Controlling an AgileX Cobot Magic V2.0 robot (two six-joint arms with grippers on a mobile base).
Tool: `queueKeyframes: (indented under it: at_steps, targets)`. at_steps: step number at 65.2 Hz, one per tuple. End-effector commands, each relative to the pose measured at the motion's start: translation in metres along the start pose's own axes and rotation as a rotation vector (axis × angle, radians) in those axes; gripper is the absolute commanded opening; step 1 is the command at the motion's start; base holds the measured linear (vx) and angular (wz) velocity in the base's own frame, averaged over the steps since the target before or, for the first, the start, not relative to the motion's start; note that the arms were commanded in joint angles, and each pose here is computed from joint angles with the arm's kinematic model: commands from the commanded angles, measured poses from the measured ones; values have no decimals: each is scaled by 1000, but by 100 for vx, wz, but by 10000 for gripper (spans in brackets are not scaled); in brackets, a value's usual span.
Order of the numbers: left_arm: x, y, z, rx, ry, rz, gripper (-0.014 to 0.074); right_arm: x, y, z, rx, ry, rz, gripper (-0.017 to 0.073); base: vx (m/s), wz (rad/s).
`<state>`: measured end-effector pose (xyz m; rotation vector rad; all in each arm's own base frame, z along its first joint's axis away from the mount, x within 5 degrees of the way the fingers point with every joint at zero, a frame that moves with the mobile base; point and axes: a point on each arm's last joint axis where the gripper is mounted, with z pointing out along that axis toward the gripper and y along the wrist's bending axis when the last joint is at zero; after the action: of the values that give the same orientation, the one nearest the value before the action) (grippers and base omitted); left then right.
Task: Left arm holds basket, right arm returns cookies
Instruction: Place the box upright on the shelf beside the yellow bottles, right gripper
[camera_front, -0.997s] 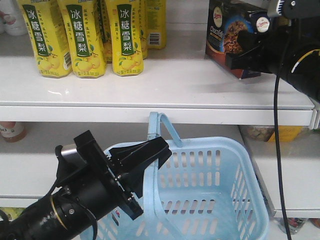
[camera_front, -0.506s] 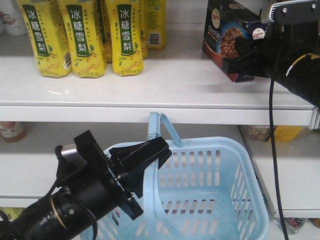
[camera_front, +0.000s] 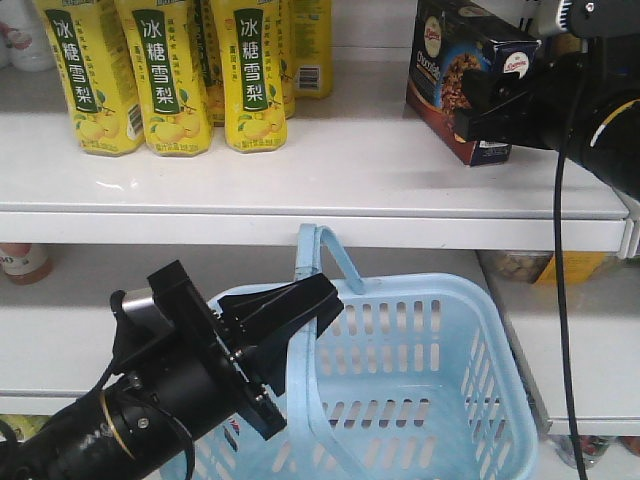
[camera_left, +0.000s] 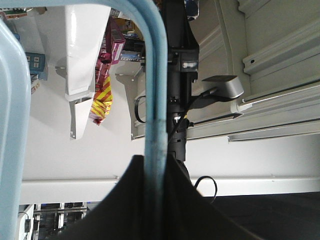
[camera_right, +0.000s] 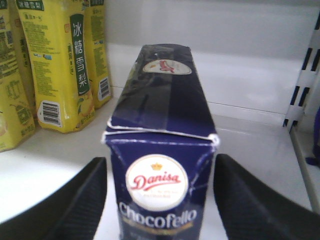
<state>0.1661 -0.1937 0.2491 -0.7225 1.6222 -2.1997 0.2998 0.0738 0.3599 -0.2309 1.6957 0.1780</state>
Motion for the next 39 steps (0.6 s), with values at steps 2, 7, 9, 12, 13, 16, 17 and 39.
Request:
queueKeyframes:
  at_steps: [2, 7, 9, 12, 13, 16, 17, 39]
  targets:
    - [3, -38, -1, 314, 31, -4, 0, -26, -1, -16, 1, -100, -8, 468, 0, 0]
    - [3, -38, -1, 314, 31, -4, 0, -29, 4, -23, -9, -84, -9, 468, 0, 0]
    - [3, -38, -1, 314, 31, -4, 0, -30, 6, -26, -14, -81, -9, 468, 0, 0]
    - [3, -38, -1, 314, 31, -4, 0, -32, 8, -31, -18, -79, -9, 468, 0, 0]
    - [3, -38, -1, 314, 31, -4, 0, -33, 9, -33, -20, -78, -8, 468, 0, 0]
    - [3, -38, -1, 314, 31, -4, 0, -35, 11, -38, -28, -79, 0, 468, 0, 0]
    - [3, -38, -1, 314, 31, -4, 0, -37, 11, -40, -27, -79, 0, 468, 0, 0]
    - [3, -38, -1, 314, 31, -4, 0, -64, 9, -98, -13, -161, 7, 463, 0, 0]
